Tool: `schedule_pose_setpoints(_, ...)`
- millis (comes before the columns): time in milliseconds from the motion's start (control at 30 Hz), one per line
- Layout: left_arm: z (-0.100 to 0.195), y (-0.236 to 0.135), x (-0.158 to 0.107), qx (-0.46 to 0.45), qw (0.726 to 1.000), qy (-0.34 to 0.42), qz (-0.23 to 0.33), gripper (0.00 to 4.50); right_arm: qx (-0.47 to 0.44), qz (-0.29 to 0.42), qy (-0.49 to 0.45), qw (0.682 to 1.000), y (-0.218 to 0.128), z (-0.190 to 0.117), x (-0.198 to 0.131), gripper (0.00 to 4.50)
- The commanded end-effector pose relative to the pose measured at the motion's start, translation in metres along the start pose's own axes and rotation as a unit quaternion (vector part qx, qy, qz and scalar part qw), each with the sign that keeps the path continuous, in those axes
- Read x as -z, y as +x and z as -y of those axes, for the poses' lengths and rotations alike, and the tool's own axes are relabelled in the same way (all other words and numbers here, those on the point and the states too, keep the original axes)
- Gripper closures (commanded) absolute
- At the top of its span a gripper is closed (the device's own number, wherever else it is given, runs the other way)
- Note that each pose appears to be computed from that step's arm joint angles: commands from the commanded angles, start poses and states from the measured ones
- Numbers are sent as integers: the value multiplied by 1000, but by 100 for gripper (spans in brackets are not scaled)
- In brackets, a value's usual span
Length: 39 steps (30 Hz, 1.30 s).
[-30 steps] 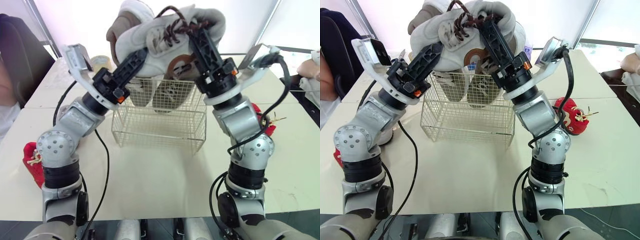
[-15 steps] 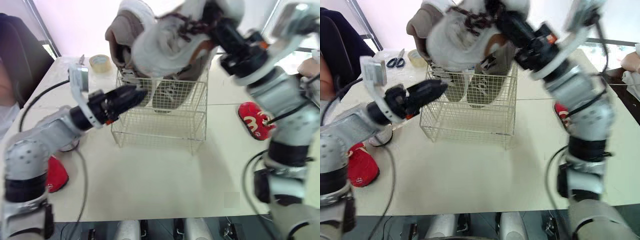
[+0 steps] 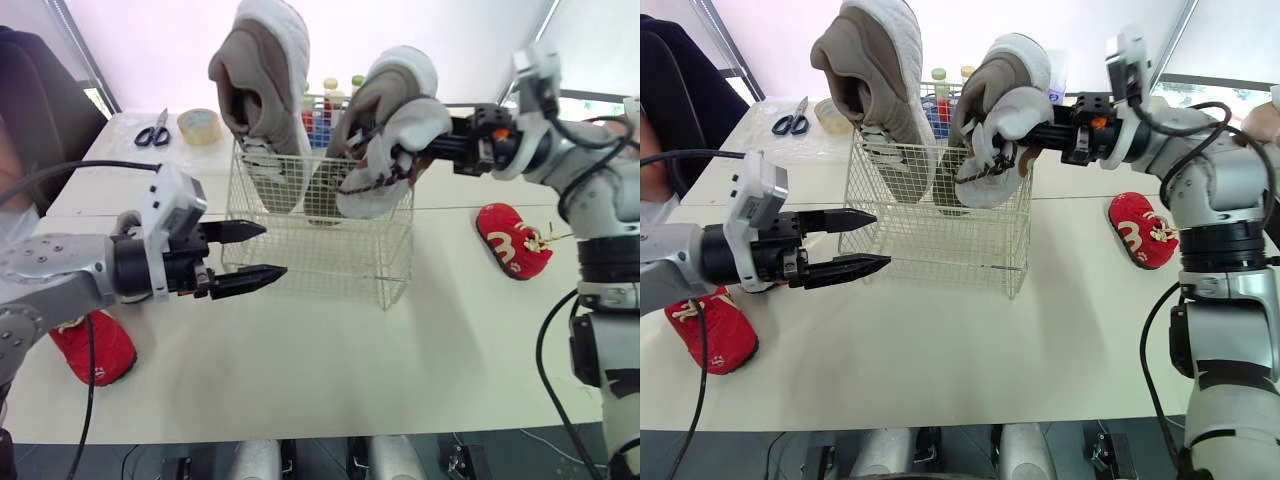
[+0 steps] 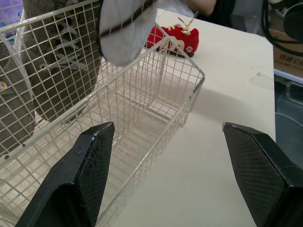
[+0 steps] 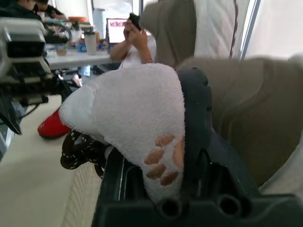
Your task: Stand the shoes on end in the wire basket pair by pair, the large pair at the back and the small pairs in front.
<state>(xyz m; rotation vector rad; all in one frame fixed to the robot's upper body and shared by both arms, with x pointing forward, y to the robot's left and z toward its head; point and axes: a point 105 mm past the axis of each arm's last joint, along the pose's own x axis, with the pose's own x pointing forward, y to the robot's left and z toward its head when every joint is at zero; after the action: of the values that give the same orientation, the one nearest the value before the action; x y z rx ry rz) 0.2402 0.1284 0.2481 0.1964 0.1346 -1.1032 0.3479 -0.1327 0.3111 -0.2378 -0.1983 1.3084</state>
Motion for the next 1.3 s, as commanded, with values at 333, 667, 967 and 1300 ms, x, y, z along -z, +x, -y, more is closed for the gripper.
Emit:
schedule_pose_setpoints(333,0,1,6,-13,1000,-6,0,68,-35,-55,-67,996,3,3,2,152)
schedule_pose_setpoints(667,-4,5,9,-14,1000,-10,0,68,-11,-73,-95,993,-18,-2,-11,97)
schedule_pose_setpoints(967,-56,-56,-3,-130,987,-79,60,2,114,-89,-112,983,-71,-12,-53,94)
schedule_pose_setpoints(1300,-165,-190,45,-414,904,-95,-43,0,-178,25,57,982,-11,-119,-57,2)
